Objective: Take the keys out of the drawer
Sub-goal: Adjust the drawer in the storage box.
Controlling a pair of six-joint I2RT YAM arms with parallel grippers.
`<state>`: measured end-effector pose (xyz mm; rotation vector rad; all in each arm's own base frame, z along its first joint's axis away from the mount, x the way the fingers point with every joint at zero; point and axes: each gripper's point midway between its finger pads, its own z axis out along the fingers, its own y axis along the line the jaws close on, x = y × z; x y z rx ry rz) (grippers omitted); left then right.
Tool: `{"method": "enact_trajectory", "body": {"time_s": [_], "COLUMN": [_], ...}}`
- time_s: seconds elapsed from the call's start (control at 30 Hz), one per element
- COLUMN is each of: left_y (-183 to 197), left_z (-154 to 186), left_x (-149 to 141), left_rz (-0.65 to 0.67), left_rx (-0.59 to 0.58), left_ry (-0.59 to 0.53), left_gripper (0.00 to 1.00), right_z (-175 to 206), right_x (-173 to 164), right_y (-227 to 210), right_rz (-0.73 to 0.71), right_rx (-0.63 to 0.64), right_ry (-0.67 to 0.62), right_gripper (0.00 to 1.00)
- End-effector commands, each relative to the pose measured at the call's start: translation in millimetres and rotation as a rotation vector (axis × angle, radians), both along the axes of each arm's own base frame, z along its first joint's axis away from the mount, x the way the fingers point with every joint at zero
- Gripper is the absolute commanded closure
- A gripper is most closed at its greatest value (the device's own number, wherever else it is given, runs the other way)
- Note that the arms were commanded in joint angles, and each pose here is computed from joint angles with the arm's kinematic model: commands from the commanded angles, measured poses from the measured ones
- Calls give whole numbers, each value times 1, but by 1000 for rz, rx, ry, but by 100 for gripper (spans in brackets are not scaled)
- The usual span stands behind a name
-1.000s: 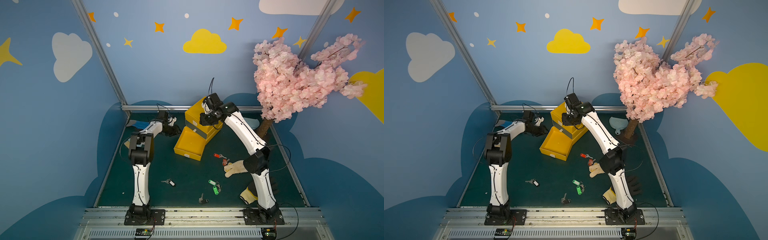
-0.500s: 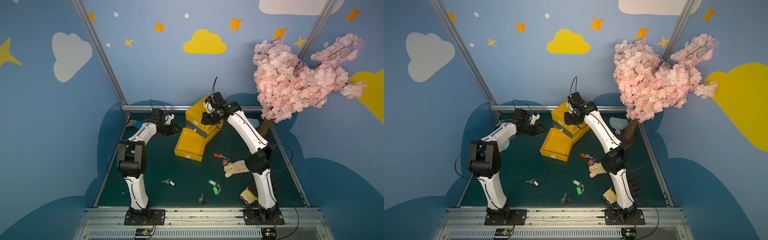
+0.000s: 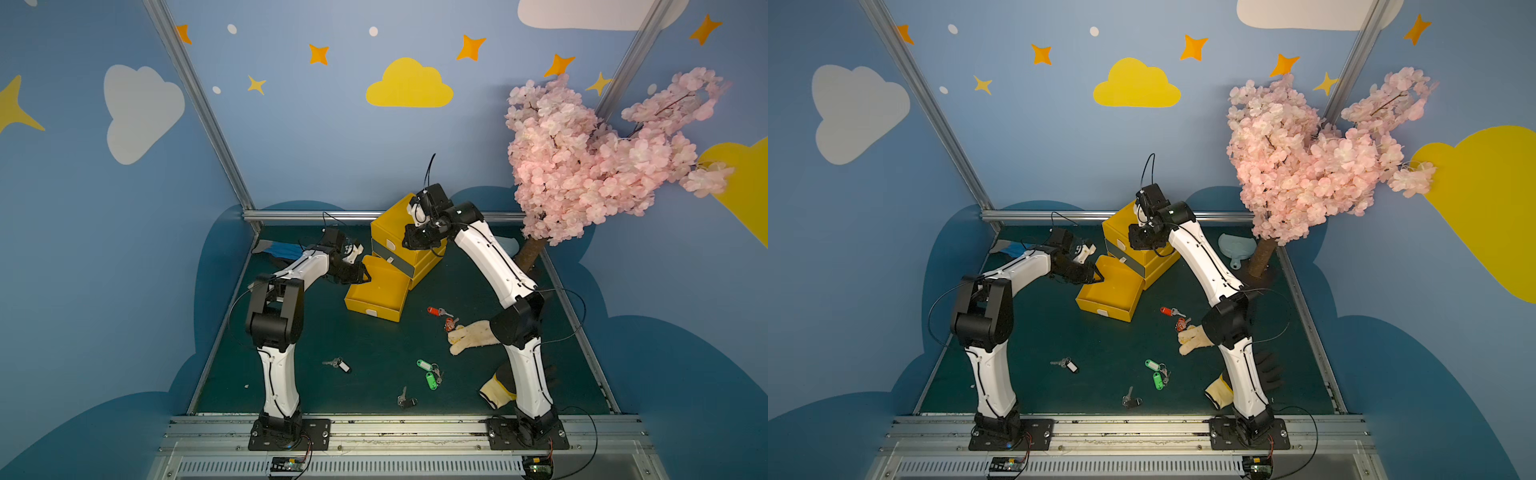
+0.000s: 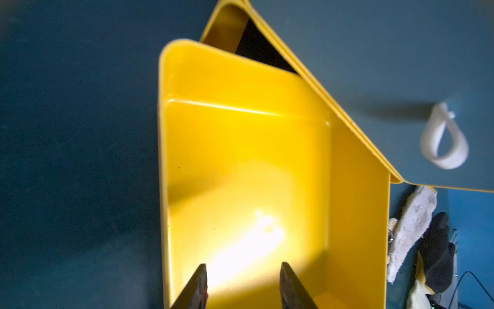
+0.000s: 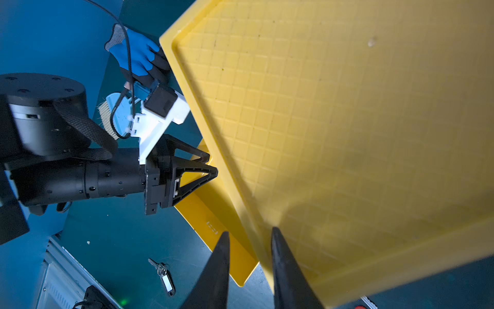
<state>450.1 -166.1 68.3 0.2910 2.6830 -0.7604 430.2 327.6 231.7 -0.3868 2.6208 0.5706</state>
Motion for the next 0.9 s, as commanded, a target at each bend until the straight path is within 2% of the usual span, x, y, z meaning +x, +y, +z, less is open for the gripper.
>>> {"method": "enact_trajectory", "body": {"time_s": [0.0,0.1,0.23,0.37,0.47,0.7,0.87], "left_y": [19,22,15,26,30,41,41], "left_z": [-20,-8,35,52,50,11,-1], "left_x": [-1,-2,-2,1,4,10,15], "left_rz": [-3,-11,10,57,54,53,25], "left_rx": [116,113,-24,-5,-7,84,102], "left_ry": [1,-34,-119,-164,-170,-97,-110], "left_gripper": [57,57,57,56,55,54,56], "right_z": [-118,-117,-116,-117,-118,-119,-119], "right_x": [-58,-59,-58,-58,-58,-57,-57], "right_y": [-53,-53,-57,-59,-57,-53,-53], "right_rz": [-23,-22,-26,-25,-20,-16,-14], "right_rx": [-350,-352,-361,-357,-353,-338,-337], "right_ry": [413,411,407,413,416,411,415], "right_gripper": [71,71,71,71,71,71,71]}}
